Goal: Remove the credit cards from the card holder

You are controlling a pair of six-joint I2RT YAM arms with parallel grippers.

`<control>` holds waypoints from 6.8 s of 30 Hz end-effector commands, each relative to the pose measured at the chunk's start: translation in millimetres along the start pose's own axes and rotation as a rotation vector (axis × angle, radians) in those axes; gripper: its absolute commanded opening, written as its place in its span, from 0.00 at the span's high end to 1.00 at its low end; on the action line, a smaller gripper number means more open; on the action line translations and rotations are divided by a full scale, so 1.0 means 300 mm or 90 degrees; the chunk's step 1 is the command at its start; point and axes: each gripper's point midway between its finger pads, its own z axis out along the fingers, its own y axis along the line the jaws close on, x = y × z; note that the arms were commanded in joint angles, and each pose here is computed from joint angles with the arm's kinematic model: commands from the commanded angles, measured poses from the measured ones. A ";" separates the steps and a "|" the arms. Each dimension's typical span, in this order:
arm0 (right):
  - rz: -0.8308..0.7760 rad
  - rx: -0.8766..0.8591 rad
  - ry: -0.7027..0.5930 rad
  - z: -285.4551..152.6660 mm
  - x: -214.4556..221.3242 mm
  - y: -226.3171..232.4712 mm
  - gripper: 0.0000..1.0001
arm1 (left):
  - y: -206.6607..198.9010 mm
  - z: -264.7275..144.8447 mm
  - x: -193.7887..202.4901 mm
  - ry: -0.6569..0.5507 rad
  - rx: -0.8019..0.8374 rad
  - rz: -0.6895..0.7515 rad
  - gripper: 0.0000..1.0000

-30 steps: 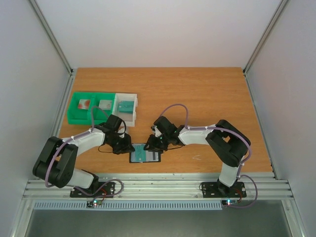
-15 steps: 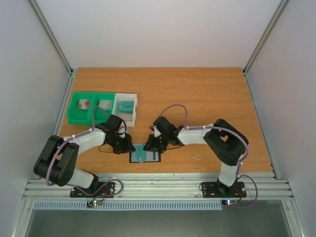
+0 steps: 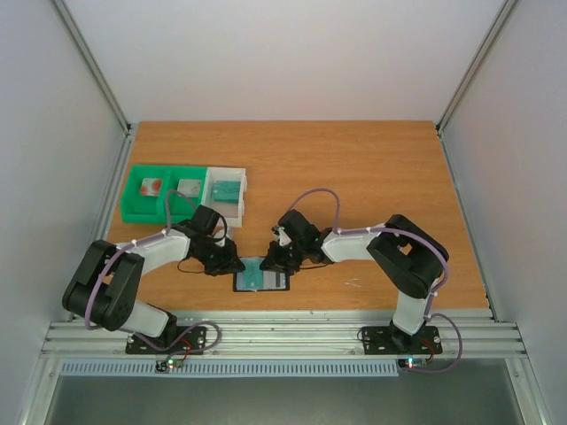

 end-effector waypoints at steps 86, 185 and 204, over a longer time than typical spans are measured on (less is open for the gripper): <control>-0.153 -0.077 -0.201 -0.506 0.039 0.271 0.78 | -0.533 -0.371 0.058 -0.080 0.557 0.120 1.00; -0.065 -0.323 -0.334 -0.740 -0.084 0.561 0.99 | -0.585 -0.667 0.057 -0.306 0.502 0.073 0.60; -0.065 -0.314 -0.318 -0.717 -0.079 0.546 0.98 | -0.597 -0.664 0.047 -0.308 0.515 0.088 1.00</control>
